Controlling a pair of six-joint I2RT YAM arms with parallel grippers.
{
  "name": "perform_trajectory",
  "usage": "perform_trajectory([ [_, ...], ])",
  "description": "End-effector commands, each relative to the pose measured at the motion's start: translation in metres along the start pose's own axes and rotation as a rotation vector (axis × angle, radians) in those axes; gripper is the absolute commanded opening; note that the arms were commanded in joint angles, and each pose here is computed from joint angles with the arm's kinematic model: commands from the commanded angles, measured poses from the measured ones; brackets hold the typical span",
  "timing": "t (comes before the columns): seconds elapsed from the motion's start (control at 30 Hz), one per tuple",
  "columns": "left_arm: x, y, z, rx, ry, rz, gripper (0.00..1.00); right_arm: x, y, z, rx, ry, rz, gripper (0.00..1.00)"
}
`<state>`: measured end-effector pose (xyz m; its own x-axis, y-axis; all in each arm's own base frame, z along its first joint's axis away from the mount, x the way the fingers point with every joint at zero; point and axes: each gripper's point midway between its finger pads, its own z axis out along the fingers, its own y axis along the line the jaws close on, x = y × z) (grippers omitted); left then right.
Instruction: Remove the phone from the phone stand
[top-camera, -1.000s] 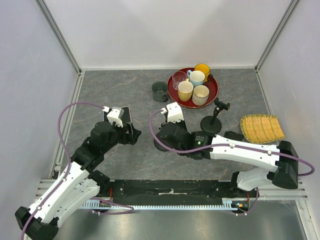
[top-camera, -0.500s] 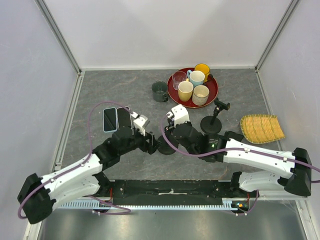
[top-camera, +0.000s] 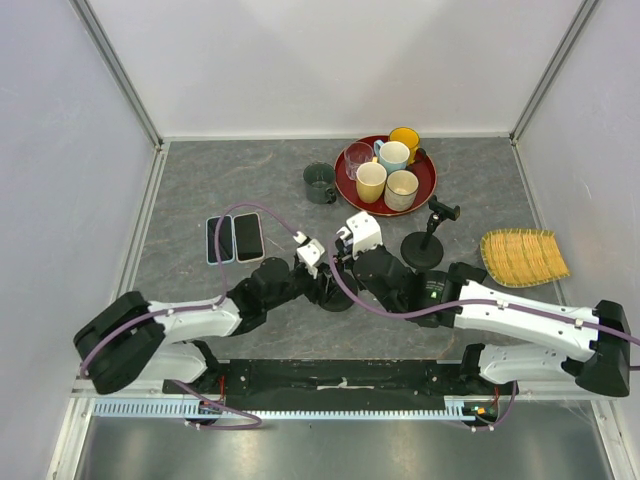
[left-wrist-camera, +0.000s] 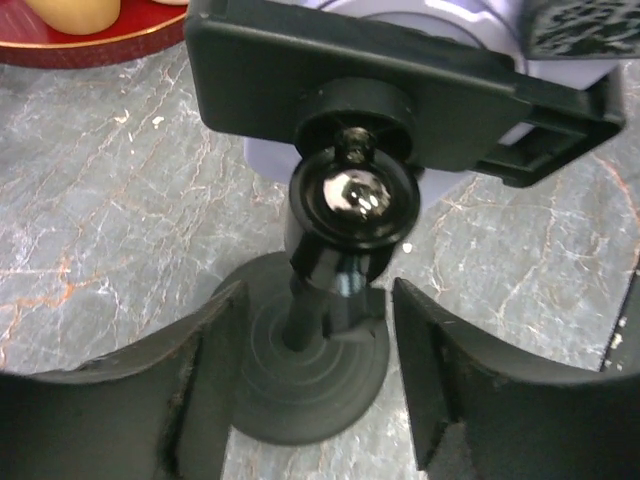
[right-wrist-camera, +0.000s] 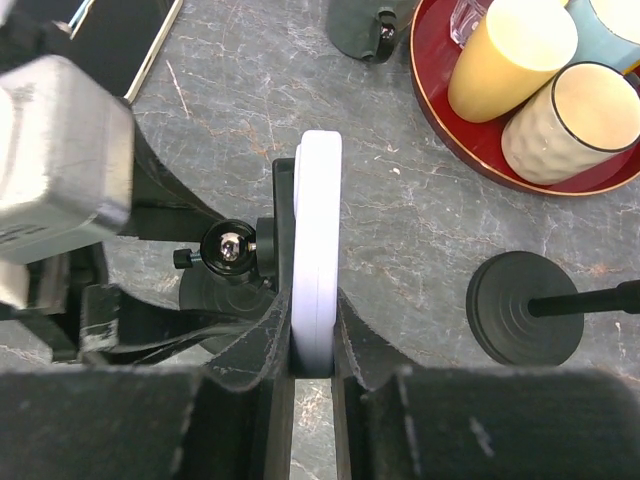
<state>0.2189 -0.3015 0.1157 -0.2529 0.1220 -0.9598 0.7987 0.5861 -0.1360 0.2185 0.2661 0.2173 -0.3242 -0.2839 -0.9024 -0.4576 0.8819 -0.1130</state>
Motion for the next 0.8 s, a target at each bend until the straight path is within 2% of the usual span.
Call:
perform_trajectory([
  [0.0,-0.043,0.002,0.018,-0.009,-0.201,0.06,0.6,-0.023,0.001,-0.009,-0.033,-0.08,0.065,0.01],
  [0.13,-0.039,0.0,0.03,0.011,-0.216,0.049,0.46,-0.02,0.002,-0.009,-0.037,-0.075,0.069,0.01],
  [0.17,-0.036,-0.002,0.032,0.027,-0.213,0.052,0.38,-0.021,0.001,-0.01,-0.038,-0.08,0.073,0.02],
  [0.2,-0.036,-0.003,0.033,0.034,-0.217,0.056,0.35,-0.02,0.0,-0.01,-0.037,-0.079,0.074,0.02],
  [0.27,-0.034,-0.005,0.034,0.044,-0.216,0.059,0.22,-0.02,-0.001,-0.011,-0.034,-0.082,0.081,0.03],
  [0.37,-0.033,-0.01,0.033,0.057,-0.216,0.072,0.04,-0.021,-0.003,-0.012,-0.026,-0.085,0.097,0.21],
  [0.4,-0.032,-0.011,0.033,0.058,-0.212,0.089,0.02,-0.023,-0.004,-0.013,-0.022,-0.091,0.105,0.31],
  [0.5,-0.027,-0.018,0.032,0.06,-0.197,0.128,0.02,-0.027,-0.008,-0.013,0.013,-0.093,0.118,0.4],
  [0.6,-0.023,-0.021,0.031,0.049,-0.19,0.142,0.02,-0.031,-0.018,-0.011,0.078,-0.103,0.132,0.44],
  [0.77,-0.021,-0.025,0.029,0.041,-0.188,0.143,0.02,-0.033,-0.027,-0.008,0.142,-0.108,0.149,0.45],
])
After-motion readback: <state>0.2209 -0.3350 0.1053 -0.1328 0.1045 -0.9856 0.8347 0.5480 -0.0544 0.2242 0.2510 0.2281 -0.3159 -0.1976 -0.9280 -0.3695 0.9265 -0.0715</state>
